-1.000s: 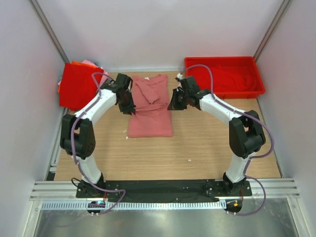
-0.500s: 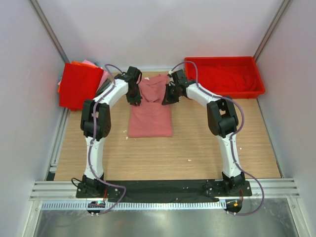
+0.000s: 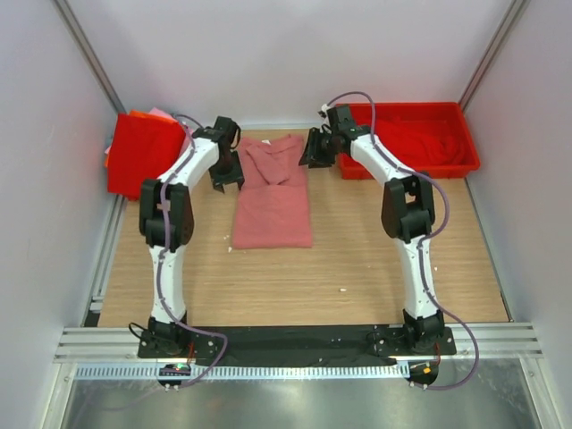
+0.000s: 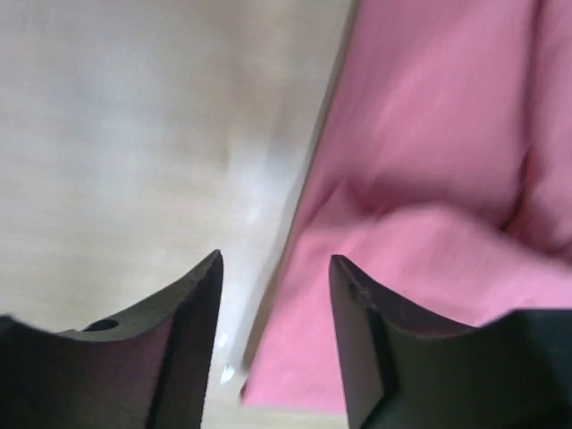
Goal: Fold and stack the t-shirts
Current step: Fold the tshirt
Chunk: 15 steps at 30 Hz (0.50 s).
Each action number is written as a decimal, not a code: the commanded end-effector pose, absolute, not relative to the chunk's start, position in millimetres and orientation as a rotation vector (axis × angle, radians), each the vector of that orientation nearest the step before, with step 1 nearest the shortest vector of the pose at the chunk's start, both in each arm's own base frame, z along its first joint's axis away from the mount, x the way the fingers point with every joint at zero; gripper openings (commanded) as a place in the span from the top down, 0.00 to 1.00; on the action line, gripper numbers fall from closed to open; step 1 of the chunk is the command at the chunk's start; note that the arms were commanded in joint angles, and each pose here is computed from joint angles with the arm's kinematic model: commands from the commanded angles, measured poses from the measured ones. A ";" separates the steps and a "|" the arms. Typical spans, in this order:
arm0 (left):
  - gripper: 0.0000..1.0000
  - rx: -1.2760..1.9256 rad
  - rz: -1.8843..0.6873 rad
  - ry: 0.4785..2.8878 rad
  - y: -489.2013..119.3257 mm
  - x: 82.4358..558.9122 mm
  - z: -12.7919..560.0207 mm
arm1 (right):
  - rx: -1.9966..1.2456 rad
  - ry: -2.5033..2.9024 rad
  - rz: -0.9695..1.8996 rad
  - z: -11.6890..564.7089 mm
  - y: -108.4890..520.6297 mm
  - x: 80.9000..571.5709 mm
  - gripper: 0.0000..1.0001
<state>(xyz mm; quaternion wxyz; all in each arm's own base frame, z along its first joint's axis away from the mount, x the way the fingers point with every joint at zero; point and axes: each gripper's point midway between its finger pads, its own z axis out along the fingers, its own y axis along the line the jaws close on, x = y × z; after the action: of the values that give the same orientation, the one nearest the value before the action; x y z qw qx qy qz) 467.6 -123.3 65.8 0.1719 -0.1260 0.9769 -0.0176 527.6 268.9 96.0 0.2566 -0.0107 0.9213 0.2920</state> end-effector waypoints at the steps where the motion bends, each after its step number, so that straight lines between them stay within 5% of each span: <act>1: 0.46 -0.348 -0.142 2.643 -124.2 440.2 125.0 | -0.082 2.292 0.899 211.0 273.6 498.1 0.43; 2: 0.46 -0.350 -0.196 2.595 -125.2 429.2 147.6 | -0.061 2.358 0.891 186.4 268.1 480.0 0.32; 5: 0.42 -0.376 -0.224 2.635 -120.9 389.8 127.0 | -0.044 2.378 0.897 181.7 258.2 435.6 0.25; 9: 0.30 -0.405 -0.372 2.670 -127.0 330.9 107.9 | -0.020 2.448 0.884 151.9 248.0 380.5 0.23; 15: 0.28 -0.448 -0.522 2.614 -139.2 297.4 93.0 | -0.005 2.559 0.856 101.1 244.3 311.3 0.23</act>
<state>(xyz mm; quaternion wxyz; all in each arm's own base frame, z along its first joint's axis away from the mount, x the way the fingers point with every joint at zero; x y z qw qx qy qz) 282.2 -117.5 75.5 0.1673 -0.1565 0.9658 -0.1214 318.9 241.9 104.1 0.2059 -0.0124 0.9294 0.3061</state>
